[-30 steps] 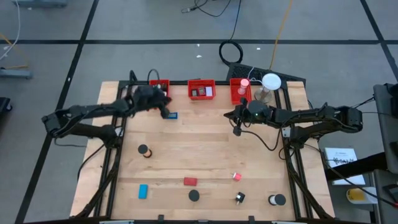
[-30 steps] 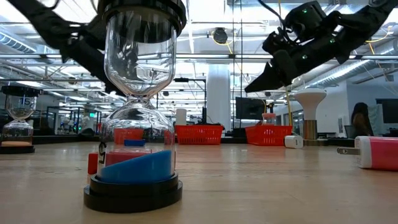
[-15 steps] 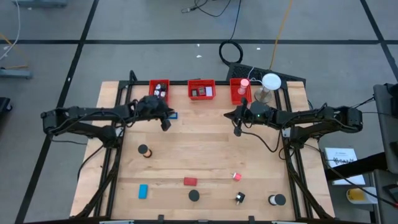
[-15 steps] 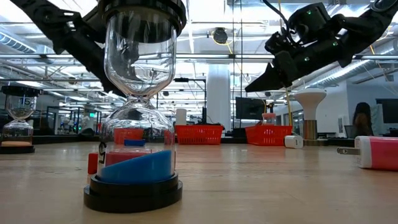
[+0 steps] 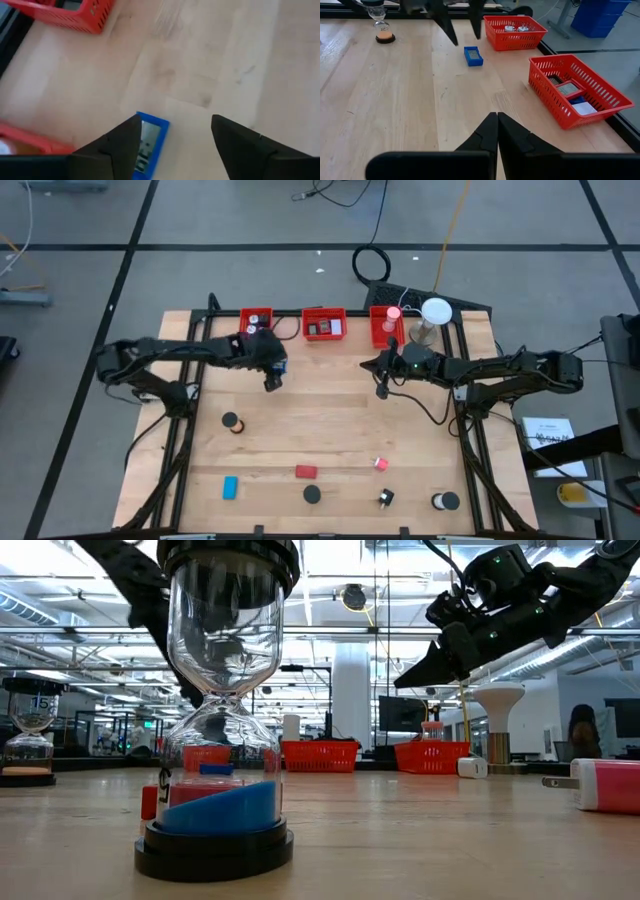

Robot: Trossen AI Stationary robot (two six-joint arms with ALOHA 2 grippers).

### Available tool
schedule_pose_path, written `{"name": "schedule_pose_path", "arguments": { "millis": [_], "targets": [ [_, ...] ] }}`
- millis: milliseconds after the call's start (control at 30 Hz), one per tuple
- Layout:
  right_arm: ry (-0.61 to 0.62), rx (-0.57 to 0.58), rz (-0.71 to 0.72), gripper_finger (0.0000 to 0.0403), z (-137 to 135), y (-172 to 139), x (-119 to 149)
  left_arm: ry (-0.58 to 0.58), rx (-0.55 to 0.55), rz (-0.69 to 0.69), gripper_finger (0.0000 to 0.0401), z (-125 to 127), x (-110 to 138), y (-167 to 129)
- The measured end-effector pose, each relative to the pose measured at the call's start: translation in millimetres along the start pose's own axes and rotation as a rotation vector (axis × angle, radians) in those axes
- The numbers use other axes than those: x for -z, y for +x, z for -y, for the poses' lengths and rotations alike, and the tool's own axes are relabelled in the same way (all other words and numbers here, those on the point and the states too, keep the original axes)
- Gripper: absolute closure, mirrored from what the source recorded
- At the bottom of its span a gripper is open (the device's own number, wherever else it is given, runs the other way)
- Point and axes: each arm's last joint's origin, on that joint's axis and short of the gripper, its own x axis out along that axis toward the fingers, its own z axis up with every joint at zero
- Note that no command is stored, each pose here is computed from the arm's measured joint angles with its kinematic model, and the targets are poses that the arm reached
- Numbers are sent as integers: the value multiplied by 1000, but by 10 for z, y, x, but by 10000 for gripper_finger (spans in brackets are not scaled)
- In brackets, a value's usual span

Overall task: Pick & Place Office items
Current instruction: Put the blue digital clock into the middle red bin

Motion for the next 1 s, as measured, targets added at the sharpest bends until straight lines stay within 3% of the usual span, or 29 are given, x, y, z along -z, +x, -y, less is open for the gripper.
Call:
{"name": "schedule_pose_path", "arguments": {
  "millis": [367, 633, 733, 933, 1000],
  "targets": [
    [-8, -1, -3, 399, 0, 0, 3, 137, -37, -251, 146, -128, -15, 379],
    [-11, -1, -4, 399, 0, 0, 4, 125, -29, -322, 150, -120, 57, 456],
    [-11, -1, -4, 399, 0, 0, 4, 87, -27, -324, 177, -118, 60, 450],
    [-12, -1, -3, 399, 0, 0, 3, -36, -11, -315, 271, -109, 55, 437],
    [-12, -1, -3, 399, 0, 0, 3, -85, -7, -311, 273, -107, 40, 433]
  ]
}}
